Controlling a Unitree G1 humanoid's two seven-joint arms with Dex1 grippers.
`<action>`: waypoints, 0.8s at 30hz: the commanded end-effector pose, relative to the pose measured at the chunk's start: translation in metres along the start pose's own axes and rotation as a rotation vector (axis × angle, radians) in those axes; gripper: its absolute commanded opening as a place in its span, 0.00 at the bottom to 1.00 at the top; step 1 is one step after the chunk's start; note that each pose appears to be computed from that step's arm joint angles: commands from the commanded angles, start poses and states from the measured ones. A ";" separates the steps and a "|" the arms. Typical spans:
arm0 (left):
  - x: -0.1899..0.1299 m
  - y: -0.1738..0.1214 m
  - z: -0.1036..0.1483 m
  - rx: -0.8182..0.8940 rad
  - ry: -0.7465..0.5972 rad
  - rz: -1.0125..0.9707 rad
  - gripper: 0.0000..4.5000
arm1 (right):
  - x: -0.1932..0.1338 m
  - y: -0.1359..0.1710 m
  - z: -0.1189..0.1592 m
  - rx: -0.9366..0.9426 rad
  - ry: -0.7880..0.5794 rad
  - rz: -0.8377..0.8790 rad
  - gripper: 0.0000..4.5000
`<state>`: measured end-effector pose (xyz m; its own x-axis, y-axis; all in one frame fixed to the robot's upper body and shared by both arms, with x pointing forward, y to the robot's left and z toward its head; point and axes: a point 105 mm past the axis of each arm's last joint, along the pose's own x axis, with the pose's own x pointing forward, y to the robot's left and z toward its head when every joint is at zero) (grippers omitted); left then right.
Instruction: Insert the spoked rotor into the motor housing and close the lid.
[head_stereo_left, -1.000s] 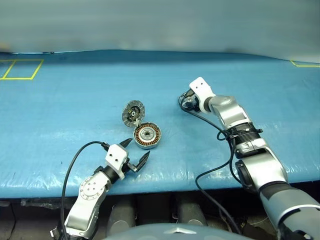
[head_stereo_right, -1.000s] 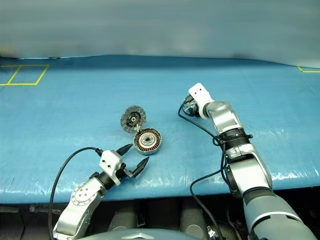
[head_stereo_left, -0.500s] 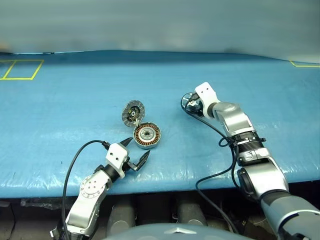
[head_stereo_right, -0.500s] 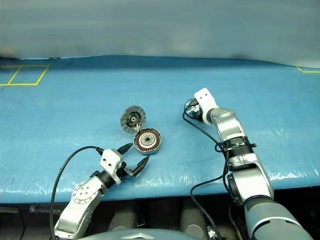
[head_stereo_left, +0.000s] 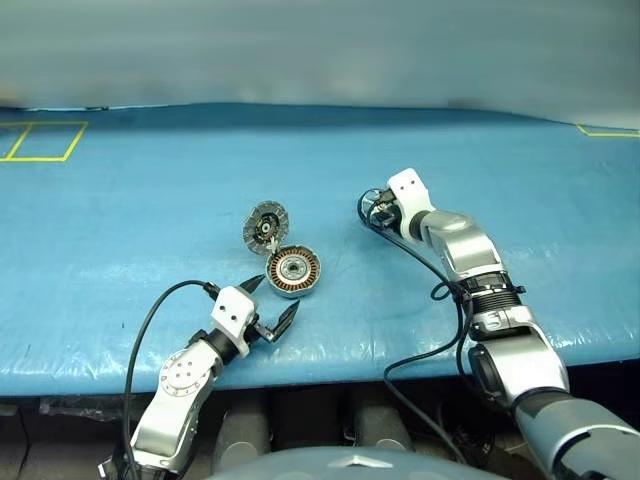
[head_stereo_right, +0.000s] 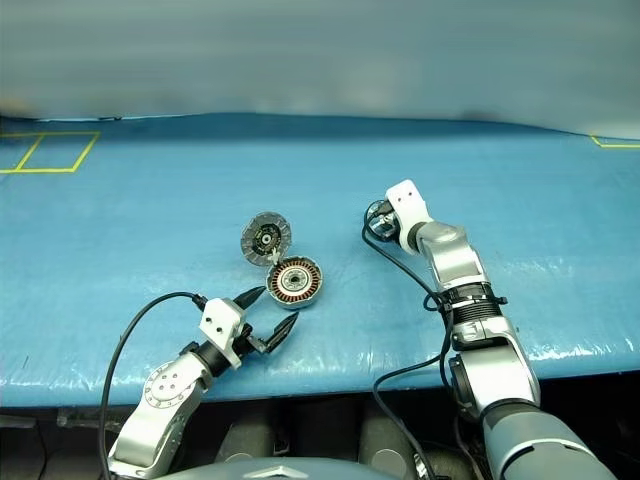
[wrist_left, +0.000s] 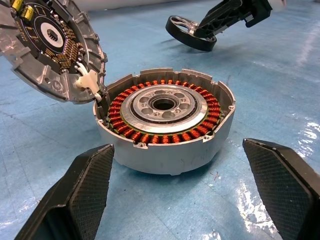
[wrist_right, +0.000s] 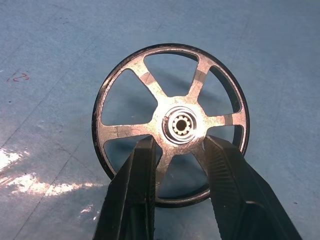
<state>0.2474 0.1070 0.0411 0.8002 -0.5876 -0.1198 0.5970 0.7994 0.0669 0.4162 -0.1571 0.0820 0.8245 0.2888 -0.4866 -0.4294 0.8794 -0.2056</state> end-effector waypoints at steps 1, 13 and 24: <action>0.000 0.003 0.007 0.025 -0.034 0.012 1.00 | 0.001 0.007 -0.014 0.035 0.032 0.026 0.25; 0.001 0.006 0.012 0.044 -0.043 0.006 1.00 | -0.019 0.008 -0.002 0.003 -0.049 0.001 0.23; 0.001 0.007 0.019 0.059 -0.059 0.012 1.00 | -0.065 0.027 0.034 -0.092 -0.203 -0.014 0.01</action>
<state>0.2510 0.1098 0.0468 0.8042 -0.5851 -0.1046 0.5937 0.7990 0.0956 0.3693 -0.1454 0.1188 0.8693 0.3357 -0.3629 -0.4423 0.8560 -0.2675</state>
